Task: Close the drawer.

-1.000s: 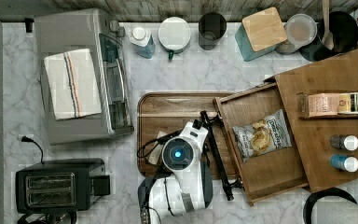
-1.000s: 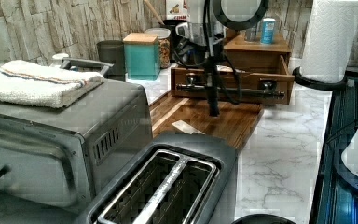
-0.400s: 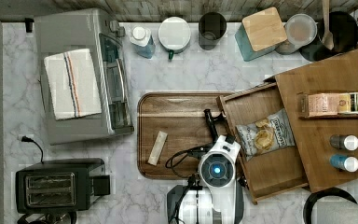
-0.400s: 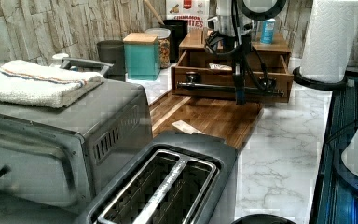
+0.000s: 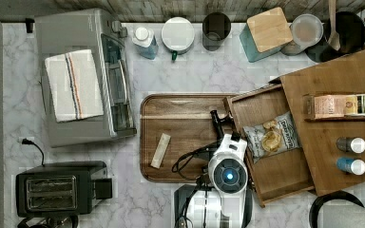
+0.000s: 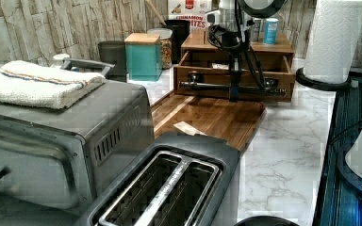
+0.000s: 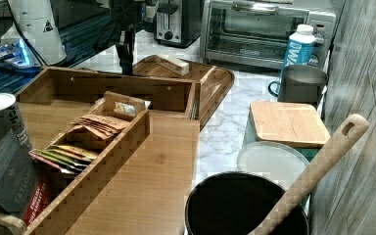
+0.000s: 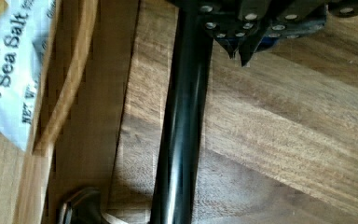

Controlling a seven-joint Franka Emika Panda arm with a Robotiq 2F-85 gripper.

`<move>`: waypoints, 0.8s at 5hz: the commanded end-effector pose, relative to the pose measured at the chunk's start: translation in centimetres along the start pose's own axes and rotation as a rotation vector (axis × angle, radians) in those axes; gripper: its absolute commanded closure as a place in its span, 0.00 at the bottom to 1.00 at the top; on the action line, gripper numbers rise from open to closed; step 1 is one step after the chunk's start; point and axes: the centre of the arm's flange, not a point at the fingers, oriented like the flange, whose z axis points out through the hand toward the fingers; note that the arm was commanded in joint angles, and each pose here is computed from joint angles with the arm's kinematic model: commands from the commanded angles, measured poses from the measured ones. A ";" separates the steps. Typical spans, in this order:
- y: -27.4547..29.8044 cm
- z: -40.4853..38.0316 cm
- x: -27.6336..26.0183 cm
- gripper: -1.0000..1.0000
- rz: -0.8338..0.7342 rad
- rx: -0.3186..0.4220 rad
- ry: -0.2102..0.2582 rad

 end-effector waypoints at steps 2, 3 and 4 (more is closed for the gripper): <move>13.9 -8.4 2.6 1.00 -0.042 -0.206 0.094; 20.4 -7.8 1.9 1.00 -0.047 -0.199 0.162; 26.0 -8.5 0.5 1.00 -0.032 -0.277 0.186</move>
